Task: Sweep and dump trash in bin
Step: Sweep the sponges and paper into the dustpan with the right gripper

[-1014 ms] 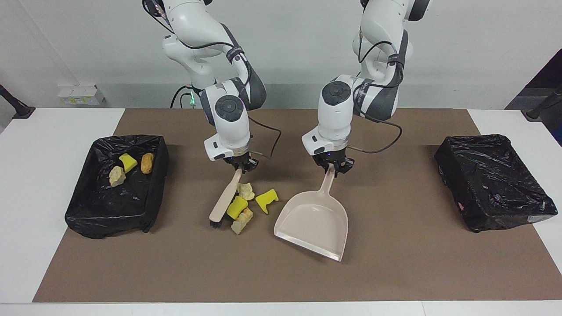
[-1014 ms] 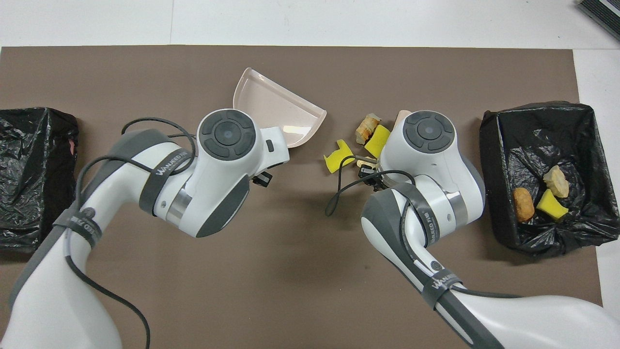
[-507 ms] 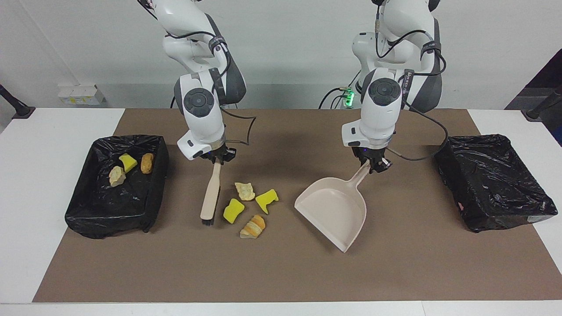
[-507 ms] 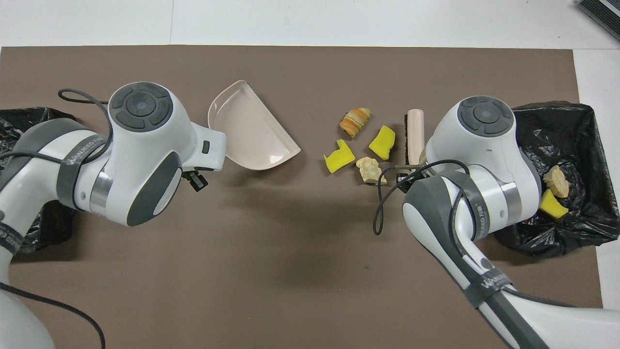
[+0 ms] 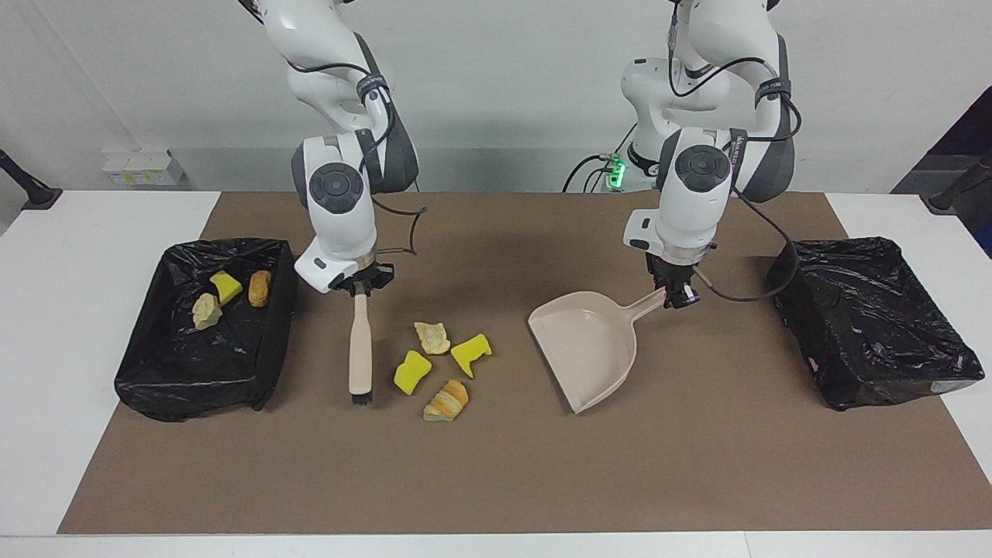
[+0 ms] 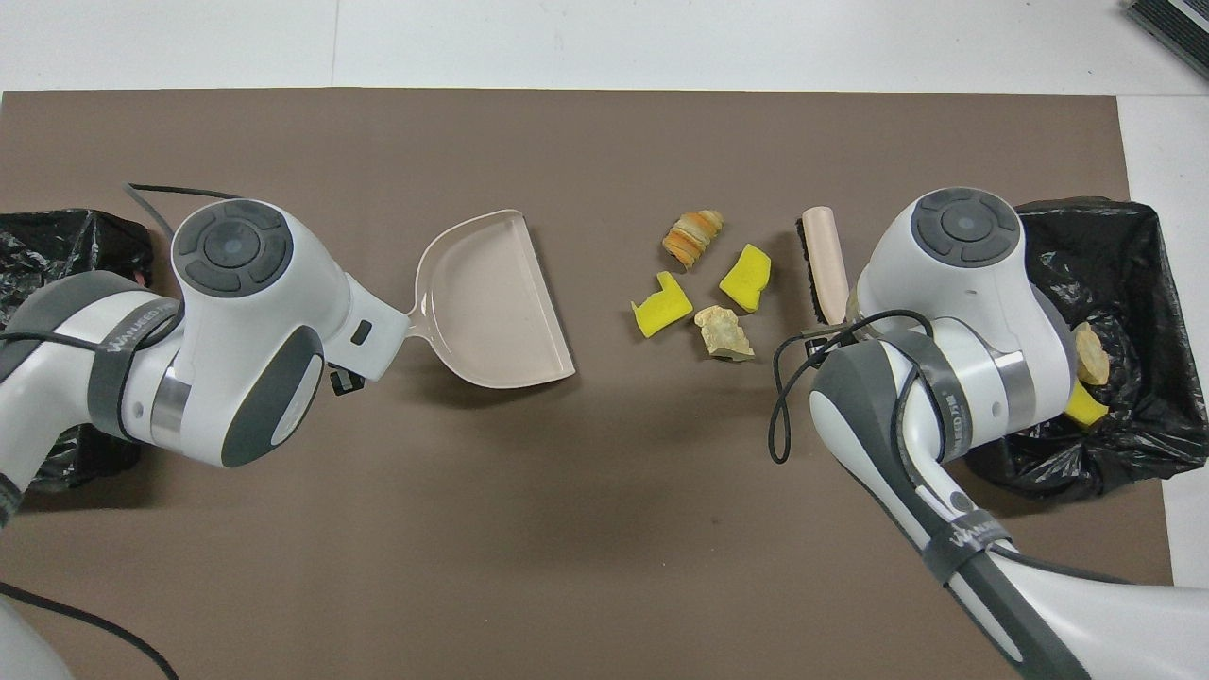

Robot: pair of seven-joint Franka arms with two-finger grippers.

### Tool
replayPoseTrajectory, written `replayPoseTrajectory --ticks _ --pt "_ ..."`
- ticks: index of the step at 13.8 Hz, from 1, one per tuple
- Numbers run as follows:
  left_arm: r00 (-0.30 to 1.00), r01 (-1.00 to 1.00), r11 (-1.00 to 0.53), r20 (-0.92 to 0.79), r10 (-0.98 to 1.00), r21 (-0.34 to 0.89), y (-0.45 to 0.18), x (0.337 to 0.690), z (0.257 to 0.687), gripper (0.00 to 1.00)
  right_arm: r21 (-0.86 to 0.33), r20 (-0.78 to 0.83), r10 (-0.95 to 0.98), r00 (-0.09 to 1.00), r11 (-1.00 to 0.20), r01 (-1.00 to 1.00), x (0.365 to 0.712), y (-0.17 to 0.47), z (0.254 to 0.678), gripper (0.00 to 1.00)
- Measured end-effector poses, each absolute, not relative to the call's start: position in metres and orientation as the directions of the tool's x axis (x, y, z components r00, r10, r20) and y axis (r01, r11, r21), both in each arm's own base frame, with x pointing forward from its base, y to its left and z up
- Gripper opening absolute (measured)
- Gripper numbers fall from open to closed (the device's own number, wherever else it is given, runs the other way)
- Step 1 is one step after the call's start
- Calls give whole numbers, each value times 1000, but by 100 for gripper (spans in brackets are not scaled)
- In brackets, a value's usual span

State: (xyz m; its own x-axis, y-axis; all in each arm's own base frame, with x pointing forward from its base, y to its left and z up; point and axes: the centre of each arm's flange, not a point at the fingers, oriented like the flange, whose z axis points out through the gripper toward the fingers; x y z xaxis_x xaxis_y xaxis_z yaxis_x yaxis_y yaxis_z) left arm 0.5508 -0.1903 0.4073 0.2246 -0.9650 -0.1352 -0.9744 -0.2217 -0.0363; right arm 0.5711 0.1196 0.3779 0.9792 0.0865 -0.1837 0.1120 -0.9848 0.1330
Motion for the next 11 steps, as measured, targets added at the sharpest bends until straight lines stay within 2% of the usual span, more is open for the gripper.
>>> replayPoseTrajectory --ticks 5,11 --pt "180 -984 -178 -125 -976 -21 -190 538 390 33 121 -201 123 972 -981 149 576 139 350 26" --pt "222 -975 -224 -90 -971 13 -194 531 379 33 60 -187 200 962 -975 214 554 268 338 26"
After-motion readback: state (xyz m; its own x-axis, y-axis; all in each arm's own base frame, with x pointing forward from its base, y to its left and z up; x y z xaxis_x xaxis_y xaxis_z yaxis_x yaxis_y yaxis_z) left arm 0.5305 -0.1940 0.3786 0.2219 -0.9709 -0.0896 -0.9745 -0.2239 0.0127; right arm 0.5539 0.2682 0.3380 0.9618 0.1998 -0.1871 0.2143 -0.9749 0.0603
